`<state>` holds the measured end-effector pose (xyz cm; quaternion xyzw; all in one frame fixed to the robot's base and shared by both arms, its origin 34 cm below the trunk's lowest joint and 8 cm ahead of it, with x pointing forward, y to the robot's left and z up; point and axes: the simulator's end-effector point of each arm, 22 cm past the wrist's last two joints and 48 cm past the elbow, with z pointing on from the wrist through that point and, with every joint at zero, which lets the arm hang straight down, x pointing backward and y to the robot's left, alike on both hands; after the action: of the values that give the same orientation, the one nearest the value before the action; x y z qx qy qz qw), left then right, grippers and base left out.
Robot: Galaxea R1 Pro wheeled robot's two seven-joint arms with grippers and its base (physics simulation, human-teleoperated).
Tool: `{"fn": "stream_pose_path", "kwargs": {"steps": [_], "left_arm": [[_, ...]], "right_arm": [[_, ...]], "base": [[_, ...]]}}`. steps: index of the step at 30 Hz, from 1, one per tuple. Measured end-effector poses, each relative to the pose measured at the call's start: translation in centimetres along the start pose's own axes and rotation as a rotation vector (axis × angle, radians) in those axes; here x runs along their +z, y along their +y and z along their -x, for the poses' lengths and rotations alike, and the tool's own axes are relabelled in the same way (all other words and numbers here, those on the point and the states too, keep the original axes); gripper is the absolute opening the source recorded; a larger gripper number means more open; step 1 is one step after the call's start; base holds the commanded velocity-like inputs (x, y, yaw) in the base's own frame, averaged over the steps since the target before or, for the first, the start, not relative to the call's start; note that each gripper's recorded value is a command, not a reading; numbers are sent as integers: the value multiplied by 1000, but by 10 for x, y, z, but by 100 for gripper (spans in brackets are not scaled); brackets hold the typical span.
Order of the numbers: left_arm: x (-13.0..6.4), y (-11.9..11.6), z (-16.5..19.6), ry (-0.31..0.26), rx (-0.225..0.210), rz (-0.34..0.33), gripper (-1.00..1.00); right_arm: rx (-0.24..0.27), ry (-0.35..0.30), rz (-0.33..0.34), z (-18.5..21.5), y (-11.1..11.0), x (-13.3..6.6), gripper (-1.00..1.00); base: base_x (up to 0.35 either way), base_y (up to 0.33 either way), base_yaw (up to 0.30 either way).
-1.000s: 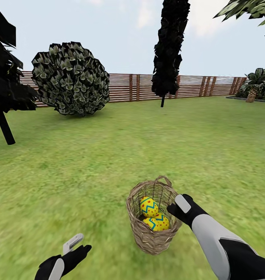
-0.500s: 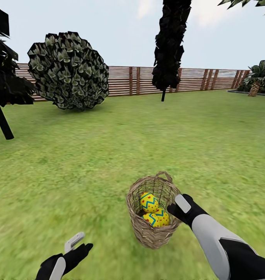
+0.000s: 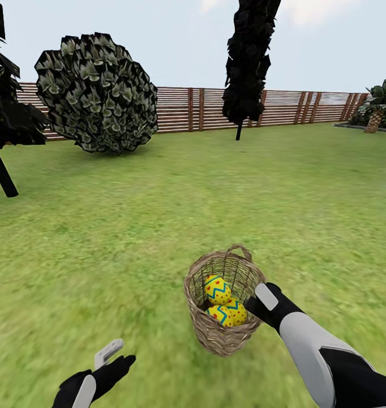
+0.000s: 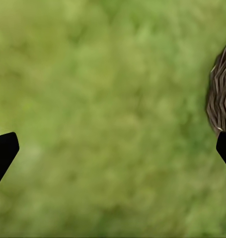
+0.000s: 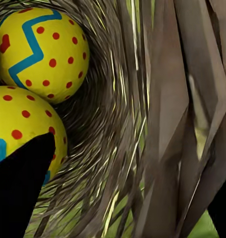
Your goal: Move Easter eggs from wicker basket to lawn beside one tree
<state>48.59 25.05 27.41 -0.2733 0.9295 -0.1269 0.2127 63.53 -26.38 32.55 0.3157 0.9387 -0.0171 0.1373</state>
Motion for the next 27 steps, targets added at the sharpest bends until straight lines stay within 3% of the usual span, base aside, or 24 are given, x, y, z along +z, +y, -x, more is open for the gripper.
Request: {"fn": "stream_pose_path", "kwargs": {"steps": [7, 15, 27], "left_arm": [[1, 1, -2, 3, 7, 3, 100], [-8, -3, 12, -35, 11, -8, 100], [-23, -16, 32, -99, 13, -35, 100]], "right_arm": [[-9, -13, -1, 5, 0, -2, -100], [4, -60, 35, 23, 10, -24, -100], [13, -106, 66, 39, 17, -52, -100]], "base": [[0, 0, 0], [0, 0, -12], [0, 0, -239]]}}
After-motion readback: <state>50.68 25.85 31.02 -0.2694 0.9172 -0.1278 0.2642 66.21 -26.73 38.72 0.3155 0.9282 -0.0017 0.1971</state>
